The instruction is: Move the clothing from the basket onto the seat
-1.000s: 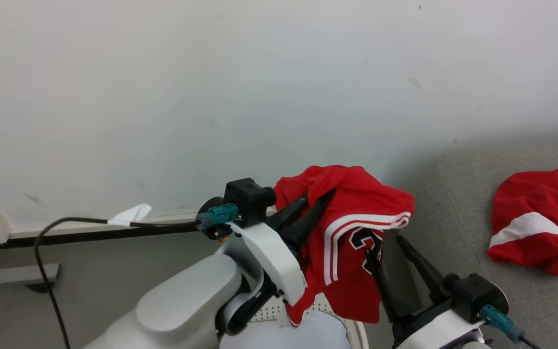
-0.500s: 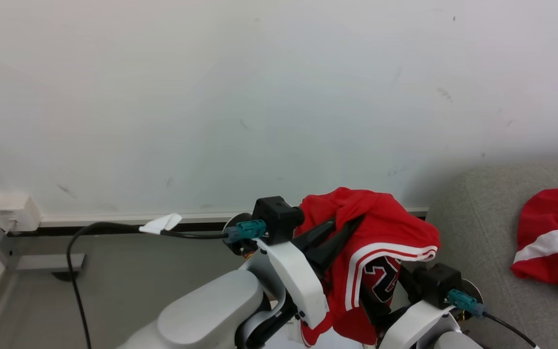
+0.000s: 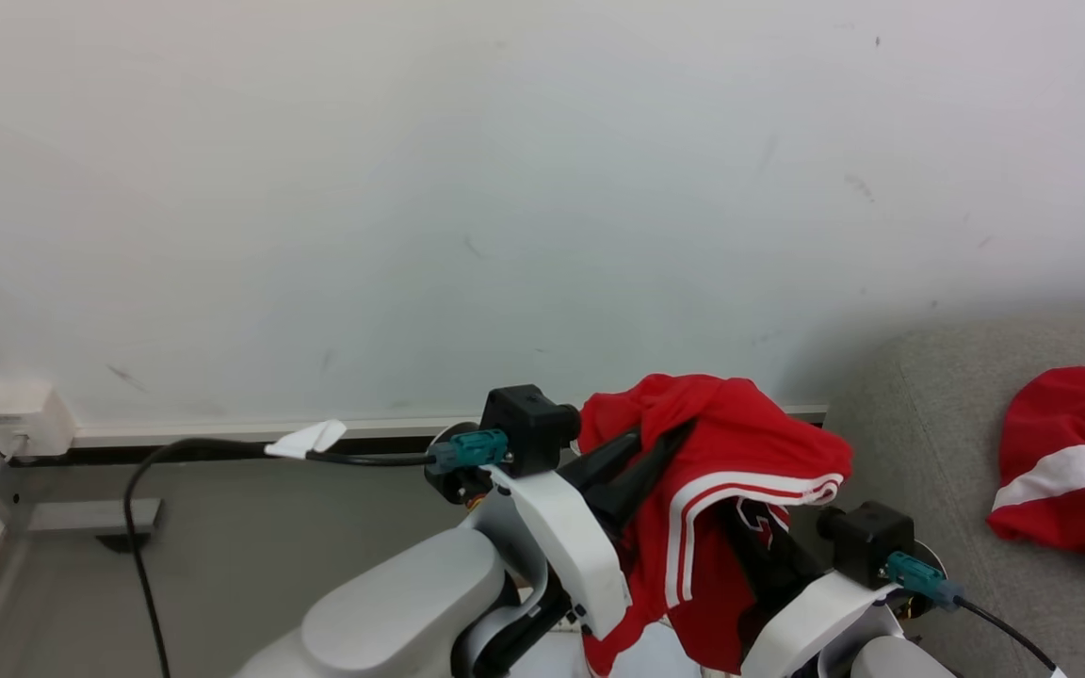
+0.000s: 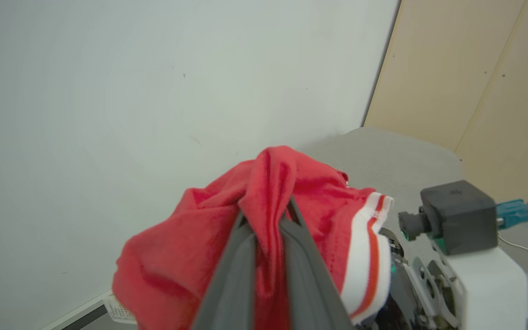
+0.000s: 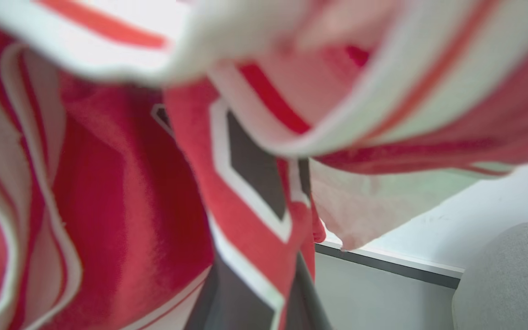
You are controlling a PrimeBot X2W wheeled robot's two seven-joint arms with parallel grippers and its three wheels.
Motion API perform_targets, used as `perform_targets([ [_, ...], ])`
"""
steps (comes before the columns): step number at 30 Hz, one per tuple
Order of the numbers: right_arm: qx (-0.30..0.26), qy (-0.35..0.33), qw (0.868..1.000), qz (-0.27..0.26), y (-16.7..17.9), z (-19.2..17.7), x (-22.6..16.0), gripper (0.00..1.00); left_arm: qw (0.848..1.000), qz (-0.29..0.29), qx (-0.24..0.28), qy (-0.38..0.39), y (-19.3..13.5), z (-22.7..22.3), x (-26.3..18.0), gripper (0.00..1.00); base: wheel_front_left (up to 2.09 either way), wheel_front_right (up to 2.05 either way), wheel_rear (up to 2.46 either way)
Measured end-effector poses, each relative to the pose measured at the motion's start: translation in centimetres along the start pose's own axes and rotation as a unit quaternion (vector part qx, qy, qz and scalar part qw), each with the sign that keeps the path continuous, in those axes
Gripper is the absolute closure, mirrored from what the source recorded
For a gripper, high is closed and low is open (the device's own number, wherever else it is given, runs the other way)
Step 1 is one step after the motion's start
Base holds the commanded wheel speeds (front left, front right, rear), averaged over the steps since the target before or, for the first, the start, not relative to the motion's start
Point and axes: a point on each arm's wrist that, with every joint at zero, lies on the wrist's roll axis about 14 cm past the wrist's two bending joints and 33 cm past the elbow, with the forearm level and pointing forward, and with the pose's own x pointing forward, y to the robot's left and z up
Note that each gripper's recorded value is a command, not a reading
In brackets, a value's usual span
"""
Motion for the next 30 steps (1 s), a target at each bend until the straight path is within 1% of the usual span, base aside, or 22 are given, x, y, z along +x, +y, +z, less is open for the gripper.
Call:
perform_targets([
  [6,0.018,-0.021,0.999,-0.023,-1.3,1.0,-0.4,1.00,1.000,-0.007,-0.008,0.004,-0.1,-0.6,0.5,1.00,0.00,0.00,0.00],
  [12,0.030,-0.049,0.997,-0.058,-3.4,2.3,-1.4,1.00,0.999,-0.025,-0.024,0.014,-1.1,-1.7,0.9,1.00,0.00,0.00,0.00],
  [13,0.031,-0.054,0.996,-0.064,-3.8,2.6,-1.5,1.00,0.999,-0.026,-0.025,0.014,-1.2,-1.7,1.1,0.75,0.00,0.00,0.00],
  [14,0.031,-0.061,0.995,-0.068,-4.1,3.0,-1.7,1.00,0.999,-0.028,-0.026,0.013,-1.3,-1.8,1.2,0.43,0.00,0.00,0.00],
  [15,0.032,-0.069,0.994,-0.075,-4.5,3.5,-1.8,1.00,0.999,-0.031,-0.027,0.013,-1.5,-1.8,1.3,0.00,0.00,0.00,0.00],
  [23,0.019,-0.114,0.984,-0.136,-8.6,6.3,-4.6,1.00,0.997,-0.061,-0.037,0.017,-3.2,-2.6,2.4,0.00,0.00,0.00,0.00],
  [30,-0.011,-0.157,0.969,-0.191,-12.2,9.5,-8.3,1.00,0.995,-0.089,-0.046,0.024,-4.7,-3.7,3.4,0.00,0.00,0.00,0.00],
])
